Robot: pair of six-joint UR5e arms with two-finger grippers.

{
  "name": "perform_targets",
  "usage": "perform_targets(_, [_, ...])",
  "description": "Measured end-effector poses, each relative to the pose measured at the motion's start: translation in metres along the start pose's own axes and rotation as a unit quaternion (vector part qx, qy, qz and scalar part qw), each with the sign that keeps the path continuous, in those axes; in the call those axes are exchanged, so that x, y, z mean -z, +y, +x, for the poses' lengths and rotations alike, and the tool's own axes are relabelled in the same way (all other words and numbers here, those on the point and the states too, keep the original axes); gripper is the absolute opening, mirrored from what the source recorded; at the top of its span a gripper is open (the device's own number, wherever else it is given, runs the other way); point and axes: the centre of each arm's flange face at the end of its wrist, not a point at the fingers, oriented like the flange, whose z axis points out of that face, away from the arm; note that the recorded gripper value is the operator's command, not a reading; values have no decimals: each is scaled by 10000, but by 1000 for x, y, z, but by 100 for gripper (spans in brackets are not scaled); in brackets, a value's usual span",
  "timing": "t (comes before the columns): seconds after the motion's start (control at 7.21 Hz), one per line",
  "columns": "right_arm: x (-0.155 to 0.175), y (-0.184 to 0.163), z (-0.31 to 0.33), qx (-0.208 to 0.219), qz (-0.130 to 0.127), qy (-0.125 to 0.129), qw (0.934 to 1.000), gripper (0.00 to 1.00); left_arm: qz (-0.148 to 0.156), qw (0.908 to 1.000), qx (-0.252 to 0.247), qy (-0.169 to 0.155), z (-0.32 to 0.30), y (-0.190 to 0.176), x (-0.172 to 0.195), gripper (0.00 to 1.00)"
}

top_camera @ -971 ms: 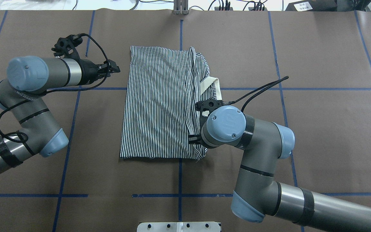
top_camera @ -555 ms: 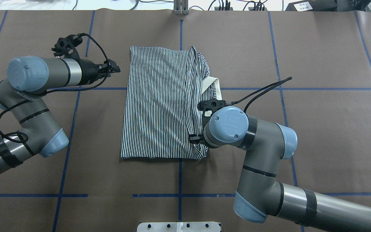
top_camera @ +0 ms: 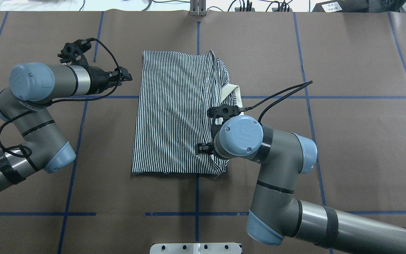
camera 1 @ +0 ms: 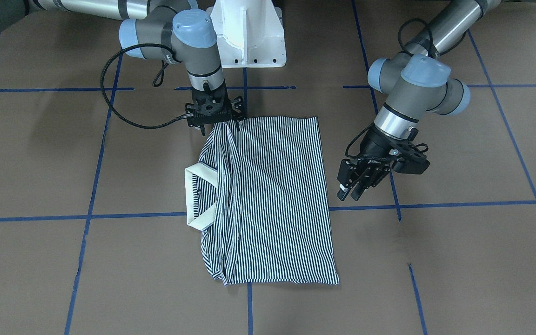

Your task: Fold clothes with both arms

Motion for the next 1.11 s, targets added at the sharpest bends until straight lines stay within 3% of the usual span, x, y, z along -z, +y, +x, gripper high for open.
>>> perform_targets(0.28, [-9,9,-17,69,16,25,10000,32,-6,10000,0,-6,-1,1,0,51])
perform_targets(0.42, [-13,13,-18,86,3,48,10000,0,-4,10000,-1,0,0,1,0,51])
perform_targets(1.11, [-6,0,4,316,-30,29,9995,0,-2,10000,-2,4,0,1,0,51])
